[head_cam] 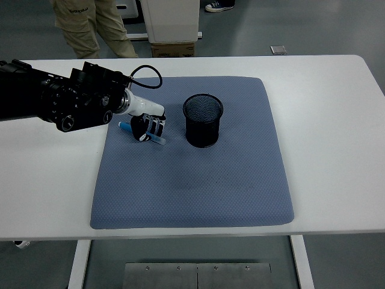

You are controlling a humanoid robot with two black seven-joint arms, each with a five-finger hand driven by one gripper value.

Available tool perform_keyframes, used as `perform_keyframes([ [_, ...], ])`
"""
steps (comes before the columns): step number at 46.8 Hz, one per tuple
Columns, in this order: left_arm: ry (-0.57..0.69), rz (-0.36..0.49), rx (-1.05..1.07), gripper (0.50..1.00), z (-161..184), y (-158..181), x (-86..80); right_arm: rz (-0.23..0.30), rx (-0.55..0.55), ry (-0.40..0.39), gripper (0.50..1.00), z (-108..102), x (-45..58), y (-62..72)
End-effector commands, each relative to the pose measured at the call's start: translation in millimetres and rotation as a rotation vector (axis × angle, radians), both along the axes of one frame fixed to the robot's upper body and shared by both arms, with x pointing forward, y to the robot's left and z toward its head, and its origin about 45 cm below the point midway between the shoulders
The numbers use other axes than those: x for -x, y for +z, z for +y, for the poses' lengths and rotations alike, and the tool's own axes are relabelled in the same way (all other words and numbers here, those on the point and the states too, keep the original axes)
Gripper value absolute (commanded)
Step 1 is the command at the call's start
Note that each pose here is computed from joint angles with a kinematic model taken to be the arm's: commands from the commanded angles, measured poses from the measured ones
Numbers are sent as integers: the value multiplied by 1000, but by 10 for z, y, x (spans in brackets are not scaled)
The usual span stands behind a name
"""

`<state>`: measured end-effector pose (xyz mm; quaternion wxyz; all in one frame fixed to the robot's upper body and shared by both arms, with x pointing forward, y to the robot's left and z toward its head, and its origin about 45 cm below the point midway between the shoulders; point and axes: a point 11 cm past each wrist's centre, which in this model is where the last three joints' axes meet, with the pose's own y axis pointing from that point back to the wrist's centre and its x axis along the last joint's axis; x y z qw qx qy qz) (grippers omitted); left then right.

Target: Left hand places marker in pen holder

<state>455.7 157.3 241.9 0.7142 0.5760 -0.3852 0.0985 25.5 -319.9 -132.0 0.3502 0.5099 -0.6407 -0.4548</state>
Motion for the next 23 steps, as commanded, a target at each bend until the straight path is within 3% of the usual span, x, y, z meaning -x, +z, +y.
perform_keyframes([
  [1, 3, -2, 11, 500, -20, 21, -8, 0, -1, 0, 1000, 2, -1, 0],
  [23, 6, -15, 40, 500, -78, 103, -38, 0, 1, 1, 1000, -2, 1, 0],
])
